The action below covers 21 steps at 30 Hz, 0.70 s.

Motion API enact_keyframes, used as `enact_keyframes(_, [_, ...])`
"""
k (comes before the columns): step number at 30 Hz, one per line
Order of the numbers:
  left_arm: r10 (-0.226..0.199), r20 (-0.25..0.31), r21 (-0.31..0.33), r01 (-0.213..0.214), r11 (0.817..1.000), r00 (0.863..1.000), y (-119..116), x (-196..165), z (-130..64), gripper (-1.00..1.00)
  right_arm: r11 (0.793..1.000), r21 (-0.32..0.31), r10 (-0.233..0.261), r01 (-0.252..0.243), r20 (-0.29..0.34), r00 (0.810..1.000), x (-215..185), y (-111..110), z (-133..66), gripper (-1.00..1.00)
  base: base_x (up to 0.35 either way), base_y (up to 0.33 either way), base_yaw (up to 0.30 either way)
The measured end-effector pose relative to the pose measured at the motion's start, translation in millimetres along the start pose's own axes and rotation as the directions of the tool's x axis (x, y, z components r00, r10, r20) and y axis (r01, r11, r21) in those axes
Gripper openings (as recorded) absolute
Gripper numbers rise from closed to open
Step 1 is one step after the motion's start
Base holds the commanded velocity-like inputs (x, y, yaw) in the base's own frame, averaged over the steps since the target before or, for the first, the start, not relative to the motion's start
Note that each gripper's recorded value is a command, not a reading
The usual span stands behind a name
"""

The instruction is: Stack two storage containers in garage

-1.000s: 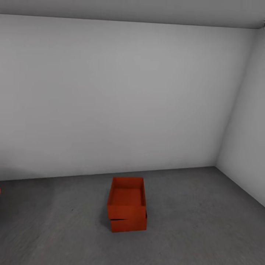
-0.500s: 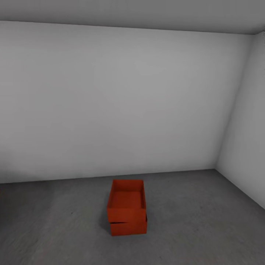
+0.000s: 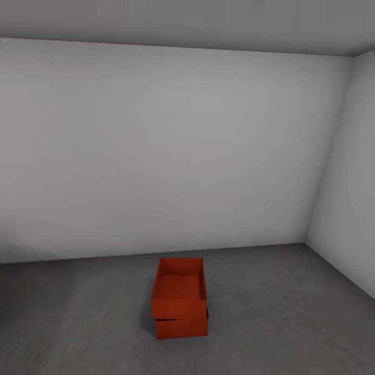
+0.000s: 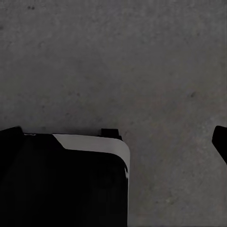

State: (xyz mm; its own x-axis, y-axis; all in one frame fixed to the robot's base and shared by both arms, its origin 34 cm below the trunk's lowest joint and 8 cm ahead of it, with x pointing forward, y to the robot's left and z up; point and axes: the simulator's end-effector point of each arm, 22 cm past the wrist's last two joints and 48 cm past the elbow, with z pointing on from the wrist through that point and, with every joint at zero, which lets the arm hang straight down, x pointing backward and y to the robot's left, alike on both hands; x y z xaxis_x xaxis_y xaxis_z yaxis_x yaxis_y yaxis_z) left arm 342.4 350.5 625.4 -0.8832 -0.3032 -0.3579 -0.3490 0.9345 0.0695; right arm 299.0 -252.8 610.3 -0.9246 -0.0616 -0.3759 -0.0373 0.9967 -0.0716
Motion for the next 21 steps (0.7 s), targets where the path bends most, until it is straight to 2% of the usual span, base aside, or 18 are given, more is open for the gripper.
enact_keyframes(21, [-0.006,0.032,0.010,0.006,1.000,0.999,-4,-13,-3.4,1.00,1.000,0.002,0.002,-0.002,0.034,0.999,-14,-1,-1.0,1.00,0.000,0.000,0.000])
